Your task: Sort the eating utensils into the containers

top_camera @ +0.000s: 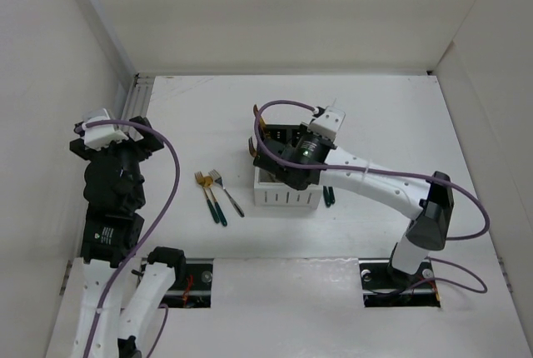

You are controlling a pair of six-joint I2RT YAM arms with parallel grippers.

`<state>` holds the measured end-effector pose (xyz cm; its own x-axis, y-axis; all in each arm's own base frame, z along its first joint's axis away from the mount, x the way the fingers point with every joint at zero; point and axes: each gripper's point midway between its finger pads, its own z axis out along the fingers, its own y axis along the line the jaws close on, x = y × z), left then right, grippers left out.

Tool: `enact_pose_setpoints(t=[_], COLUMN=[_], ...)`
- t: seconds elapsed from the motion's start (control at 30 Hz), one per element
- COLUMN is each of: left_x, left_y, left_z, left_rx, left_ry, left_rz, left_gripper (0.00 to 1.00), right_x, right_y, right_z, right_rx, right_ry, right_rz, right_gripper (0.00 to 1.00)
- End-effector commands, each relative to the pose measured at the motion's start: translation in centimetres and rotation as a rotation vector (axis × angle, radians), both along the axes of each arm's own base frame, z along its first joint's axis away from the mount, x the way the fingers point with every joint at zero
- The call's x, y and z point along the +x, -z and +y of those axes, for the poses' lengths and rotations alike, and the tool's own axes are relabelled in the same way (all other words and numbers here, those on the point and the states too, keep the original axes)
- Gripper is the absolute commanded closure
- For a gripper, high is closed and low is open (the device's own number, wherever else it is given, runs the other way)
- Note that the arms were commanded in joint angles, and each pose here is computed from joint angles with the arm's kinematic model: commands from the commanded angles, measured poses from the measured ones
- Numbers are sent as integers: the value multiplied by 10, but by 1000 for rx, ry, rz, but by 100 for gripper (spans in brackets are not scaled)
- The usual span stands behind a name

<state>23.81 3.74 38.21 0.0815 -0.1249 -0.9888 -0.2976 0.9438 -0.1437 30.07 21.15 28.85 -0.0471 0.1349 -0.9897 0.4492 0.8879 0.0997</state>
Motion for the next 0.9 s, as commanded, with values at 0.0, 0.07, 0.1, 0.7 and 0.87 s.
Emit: enact_pose_setpoints(t=[0.0,0.07,0.1,0.7,0.87], left_x=[1,1,0,-5,-4], left_y=[-7,-7,-5,1,1], left_z=[0,-1,-1,4,3], left_rx=[-15,-24,-23,-20,-20], left_ry=[5,5,5,-14,-4], left_rz=[-28,-31,-22,-4,-4], left_gripper=[13,13,13,13,13], right_x=[2,6,7,25,16], right_y=[-63,-59,-54,-6,8], right_z=[-20,-20,-17,-12,-7], right_rx=[-117,-131,-145,-257,-257], right_ry=[54,62,59,76,40], right_rz=[-262,-256,-249,-176,-137], right_gripper=[100,100,100,100,53])
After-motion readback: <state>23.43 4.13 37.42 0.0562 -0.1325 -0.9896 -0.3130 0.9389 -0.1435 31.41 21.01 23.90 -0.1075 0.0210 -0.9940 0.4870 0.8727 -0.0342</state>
